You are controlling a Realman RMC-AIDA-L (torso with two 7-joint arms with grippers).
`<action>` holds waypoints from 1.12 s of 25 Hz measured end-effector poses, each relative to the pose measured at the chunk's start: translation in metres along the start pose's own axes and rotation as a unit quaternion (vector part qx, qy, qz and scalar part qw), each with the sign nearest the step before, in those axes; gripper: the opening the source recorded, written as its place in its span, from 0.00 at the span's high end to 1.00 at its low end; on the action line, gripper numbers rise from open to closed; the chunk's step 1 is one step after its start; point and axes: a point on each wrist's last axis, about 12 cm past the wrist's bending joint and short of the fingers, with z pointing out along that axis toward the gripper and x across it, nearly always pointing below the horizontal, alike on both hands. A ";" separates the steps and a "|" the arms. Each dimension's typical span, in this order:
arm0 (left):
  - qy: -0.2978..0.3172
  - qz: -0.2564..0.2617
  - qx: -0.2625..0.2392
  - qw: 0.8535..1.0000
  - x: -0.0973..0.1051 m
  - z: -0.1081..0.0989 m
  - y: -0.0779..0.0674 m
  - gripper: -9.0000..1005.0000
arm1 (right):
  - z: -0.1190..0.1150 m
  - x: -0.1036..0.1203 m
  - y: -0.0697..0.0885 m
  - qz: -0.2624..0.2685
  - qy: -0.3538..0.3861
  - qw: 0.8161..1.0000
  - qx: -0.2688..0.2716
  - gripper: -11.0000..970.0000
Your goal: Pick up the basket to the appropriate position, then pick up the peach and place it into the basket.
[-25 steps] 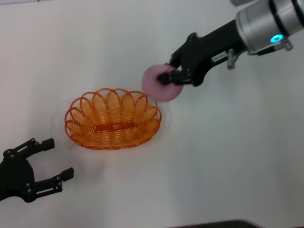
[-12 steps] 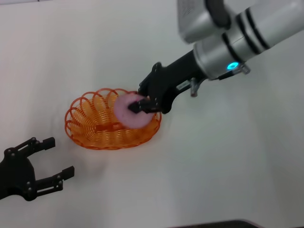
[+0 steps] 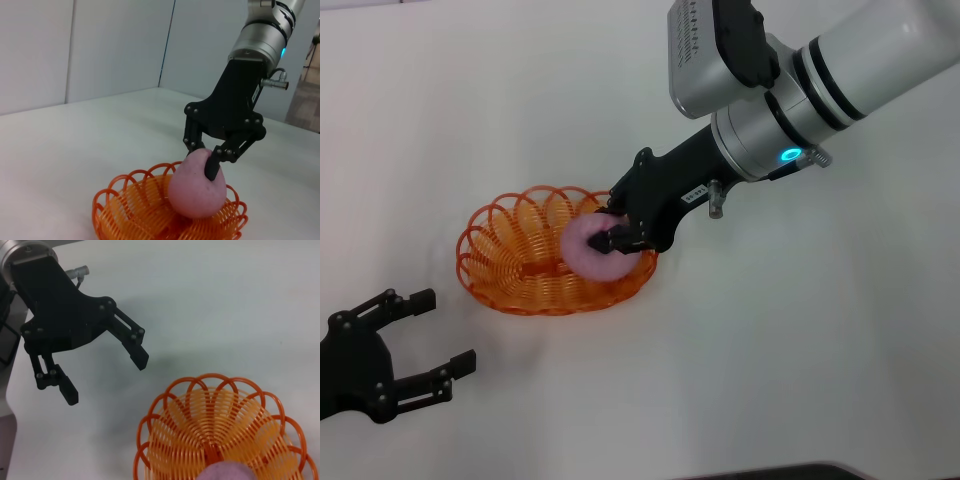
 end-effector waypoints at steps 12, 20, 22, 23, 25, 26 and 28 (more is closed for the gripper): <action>0.000 -0.002 -0.001 1.000 0.001 -0.001 -0.001 0.11 | 0.000 0.002 0.000 -0.001 -0.006 1.000 0.003 0.38; 0.000 -0.003 0.000 1.000 0.001 0.000 -0.001 0.11 | -0.016 0.005 -0.002 0.003 -0.064 0.998 0.018 0.18; -0.001 -0.003 0.001 1.000 0.001 0.000 -0.001 0.11 | -0.032 0.013 -0.005 0.013 -0.093 0.995 0.043 0.14; -0.001 -0.002 0.002 1.000 0.000 0.000 -0.001 0.11 | -0.041 0.018 -0.006 0.018 -0.107 0.992 0.057 0.12; -0.003 -0.002 0.004 1.000 0.000 0.000 -0.001 0.11 | -0.055 0.030 -0.008 0.031 -0.127 0.988 0.080 0.08; -0.003 -0.002 0.006 1.000 -0.001 0.000 -0.001 0.11 | -0.063 0.038 -0.008 0.040 -0.134 0.986 0.092 0.07; -0.004 -0.002 0.006 1.000 -0.001 0.000 -0.001 0.11 | -0.074 0.053 -0.009 0.057 -0.144 0.982 0.112 0.04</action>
